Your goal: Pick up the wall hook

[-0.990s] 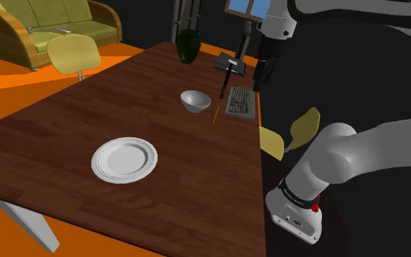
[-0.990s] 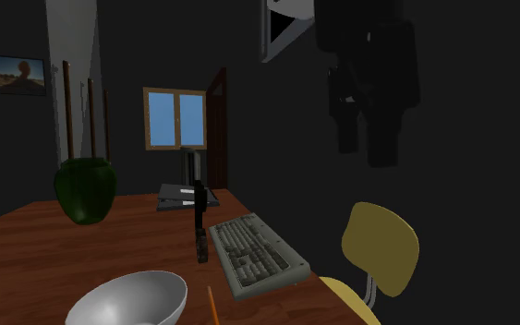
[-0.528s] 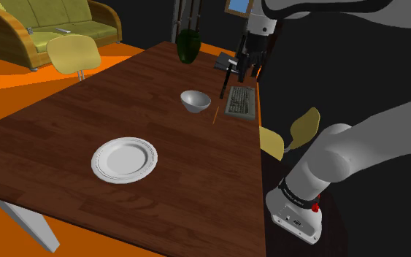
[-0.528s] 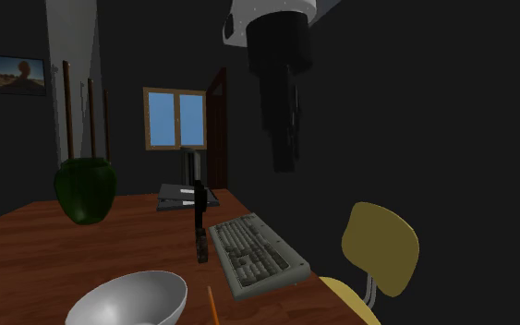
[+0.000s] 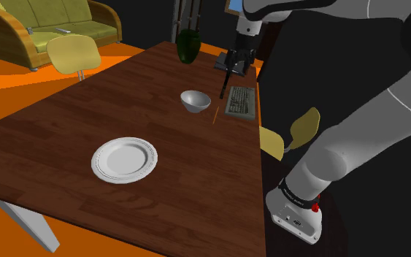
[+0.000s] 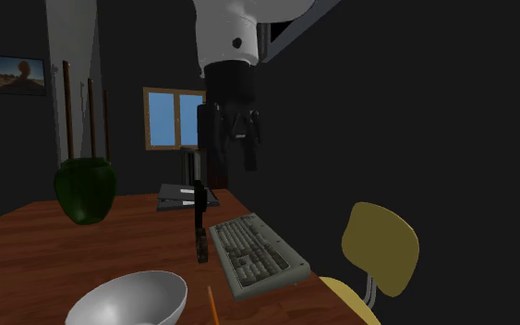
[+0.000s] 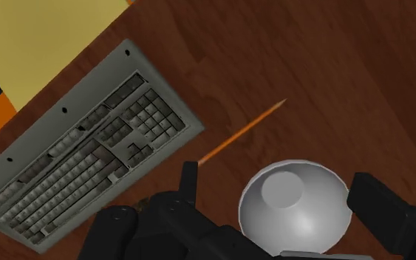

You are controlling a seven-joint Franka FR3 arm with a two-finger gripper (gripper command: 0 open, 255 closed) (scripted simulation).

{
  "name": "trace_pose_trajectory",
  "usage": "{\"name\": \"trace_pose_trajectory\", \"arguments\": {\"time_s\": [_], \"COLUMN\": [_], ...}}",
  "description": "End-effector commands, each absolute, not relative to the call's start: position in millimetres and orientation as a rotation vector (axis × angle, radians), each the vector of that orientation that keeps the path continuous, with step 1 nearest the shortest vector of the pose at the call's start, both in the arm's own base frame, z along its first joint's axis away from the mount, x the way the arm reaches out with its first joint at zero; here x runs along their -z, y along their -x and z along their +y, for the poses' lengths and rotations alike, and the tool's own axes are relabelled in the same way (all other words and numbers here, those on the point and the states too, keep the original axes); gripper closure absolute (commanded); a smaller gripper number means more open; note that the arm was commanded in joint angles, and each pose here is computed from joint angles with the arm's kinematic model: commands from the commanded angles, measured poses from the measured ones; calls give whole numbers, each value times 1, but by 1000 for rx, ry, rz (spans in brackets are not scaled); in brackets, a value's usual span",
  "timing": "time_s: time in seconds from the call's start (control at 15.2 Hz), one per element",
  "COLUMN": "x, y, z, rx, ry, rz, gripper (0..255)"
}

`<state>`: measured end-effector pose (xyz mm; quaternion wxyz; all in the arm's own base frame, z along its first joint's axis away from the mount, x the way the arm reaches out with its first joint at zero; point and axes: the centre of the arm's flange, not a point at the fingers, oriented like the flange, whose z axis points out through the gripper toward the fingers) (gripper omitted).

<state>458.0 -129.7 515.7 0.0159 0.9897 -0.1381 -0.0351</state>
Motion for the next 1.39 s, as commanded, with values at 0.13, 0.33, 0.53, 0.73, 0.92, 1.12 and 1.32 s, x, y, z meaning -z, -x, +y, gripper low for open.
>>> {"name": "trace_pose_trajectory", "arguments": {"time_s": [0.13,0.33,0.53,0.73,0.92,1.12,1.32], "x": [-509,-503,-497,-491,-479,-463,-449], "y": [-494,-517,-538,-556,-560,-560,-560], "z": [-170,-202,-235,-269,-277,-277,-277], "rx": [92,80,67,55,52,52,52], "ry": [-3065,-3051,-3032,-3010,-3005,-3005,-3005], "rz": [-580,-691,-802,-913,-937,-937,-937], "gripper": [0,0,0,0,0,0,0]}}
